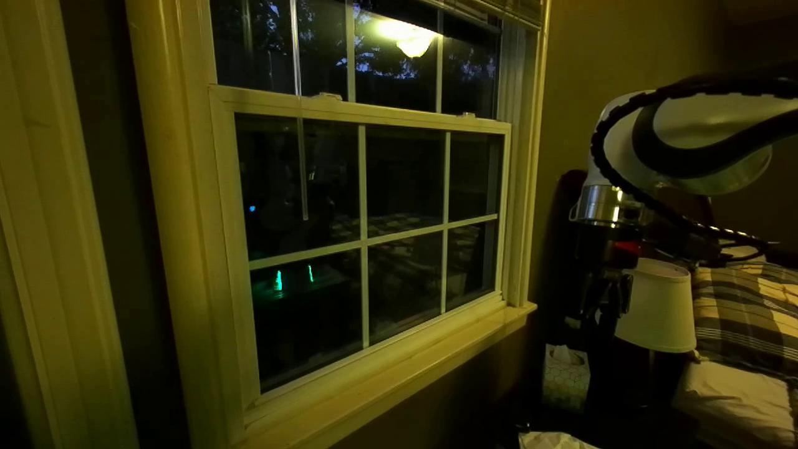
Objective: Open the window on the right.
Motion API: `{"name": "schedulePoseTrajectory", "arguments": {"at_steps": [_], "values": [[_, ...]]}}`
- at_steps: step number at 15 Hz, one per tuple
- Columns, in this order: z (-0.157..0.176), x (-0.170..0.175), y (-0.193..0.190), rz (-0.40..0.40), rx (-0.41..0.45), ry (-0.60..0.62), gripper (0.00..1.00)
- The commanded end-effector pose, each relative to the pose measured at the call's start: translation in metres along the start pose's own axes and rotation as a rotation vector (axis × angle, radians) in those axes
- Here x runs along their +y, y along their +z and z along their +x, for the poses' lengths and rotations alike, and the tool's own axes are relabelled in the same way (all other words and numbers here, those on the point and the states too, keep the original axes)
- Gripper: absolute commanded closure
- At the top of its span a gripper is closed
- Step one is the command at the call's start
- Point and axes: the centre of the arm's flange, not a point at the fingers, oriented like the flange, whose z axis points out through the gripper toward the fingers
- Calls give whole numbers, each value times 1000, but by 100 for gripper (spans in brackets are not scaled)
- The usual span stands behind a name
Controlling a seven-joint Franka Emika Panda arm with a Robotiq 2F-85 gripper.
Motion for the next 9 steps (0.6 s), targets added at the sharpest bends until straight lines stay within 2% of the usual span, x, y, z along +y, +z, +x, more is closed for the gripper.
{"name": "schedulePoseTrajectory", "arguments": {"at_steps": [1,4,6,7,8,9], "values": [[0,0,0,0,0,0,0],[0,0,0,0,0,0,0],[28,7,15,69,39,-9,0],[43,12,20,73,86,-43,0],[56,13,24,140,116,-42,0],[69,17,29,155,152,-45,0]]}}
